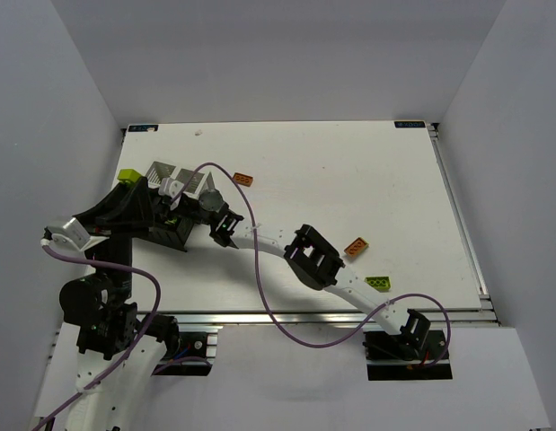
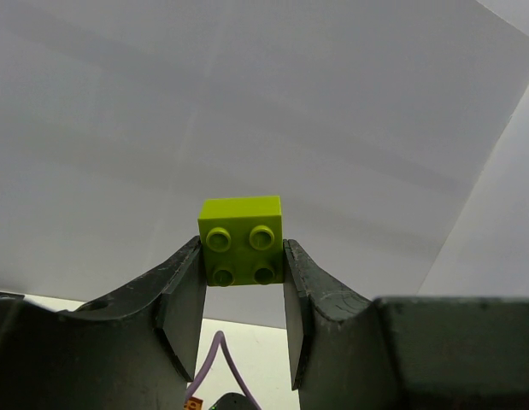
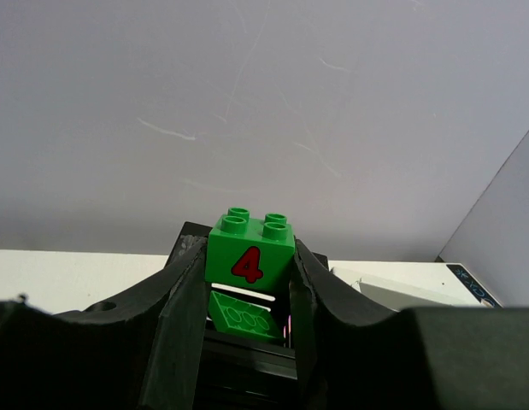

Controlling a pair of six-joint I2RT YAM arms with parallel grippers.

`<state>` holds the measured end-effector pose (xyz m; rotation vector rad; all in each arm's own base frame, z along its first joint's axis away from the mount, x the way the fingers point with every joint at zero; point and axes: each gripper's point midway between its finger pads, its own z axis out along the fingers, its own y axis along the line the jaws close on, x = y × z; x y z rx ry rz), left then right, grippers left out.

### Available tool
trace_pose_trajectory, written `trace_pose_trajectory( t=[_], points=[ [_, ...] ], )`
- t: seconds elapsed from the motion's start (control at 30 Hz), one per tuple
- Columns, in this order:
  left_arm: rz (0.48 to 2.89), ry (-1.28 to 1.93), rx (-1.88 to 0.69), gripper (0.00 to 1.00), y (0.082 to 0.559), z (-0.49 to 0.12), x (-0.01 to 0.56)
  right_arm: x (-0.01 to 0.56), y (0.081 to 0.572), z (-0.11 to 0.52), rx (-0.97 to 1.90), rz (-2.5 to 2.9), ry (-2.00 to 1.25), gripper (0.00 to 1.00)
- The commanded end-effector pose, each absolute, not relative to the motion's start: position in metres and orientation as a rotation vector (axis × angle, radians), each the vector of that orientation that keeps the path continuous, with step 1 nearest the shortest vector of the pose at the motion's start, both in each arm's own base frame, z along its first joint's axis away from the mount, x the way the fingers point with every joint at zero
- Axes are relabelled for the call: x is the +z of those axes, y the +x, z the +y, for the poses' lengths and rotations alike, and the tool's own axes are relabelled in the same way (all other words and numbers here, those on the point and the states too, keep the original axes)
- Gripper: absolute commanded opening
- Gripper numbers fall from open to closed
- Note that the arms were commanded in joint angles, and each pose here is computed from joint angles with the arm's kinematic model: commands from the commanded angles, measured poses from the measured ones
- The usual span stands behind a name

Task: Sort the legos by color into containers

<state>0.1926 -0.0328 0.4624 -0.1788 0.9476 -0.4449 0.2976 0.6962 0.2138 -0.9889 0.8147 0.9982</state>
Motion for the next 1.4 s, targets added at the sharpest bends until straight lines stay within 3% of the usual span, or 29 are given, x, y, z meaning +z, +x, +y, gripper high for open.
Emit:
trace_pose_trajectory(
  t=[0.0,0.27,0.57,0.73,1.07,1.37],
  points=[
    [0.948,-0.168,-0.452,0.0,0.195,-0.035,0.462,0.237,0.292,0.695,1.018,0.73,-0.935,0.0],
    [0.951,-0.166,-0.452,0.0,0.196,-0.036,0.461,0.229,0.294,0.695,1.006,0.729,-0.941,0.02],
    [0.944,-0.168,-0.45,0.0,0.194,-0.035,0.463,0.225,0.294,0.696,1.004,0.727,-0.942,0.11],
    [0.949,-0.169,-0.448,0.0,0.196,-0.035,0.461,0.235,0.296,0.693,1.001,0.711,-0.936,0.0],
    [0.988,-0.161,-0.422,0.0,0.209,-0.036,0.453,0.331,0.315,0.661,0.938,0.67,-0.932,0.0],
    [1.014,-0.166,-0.399,0.0,0.217,-0.035,0.448,0.329,0.308,0.637,0.939,0.917,-1.209,0.0]
  ],
)
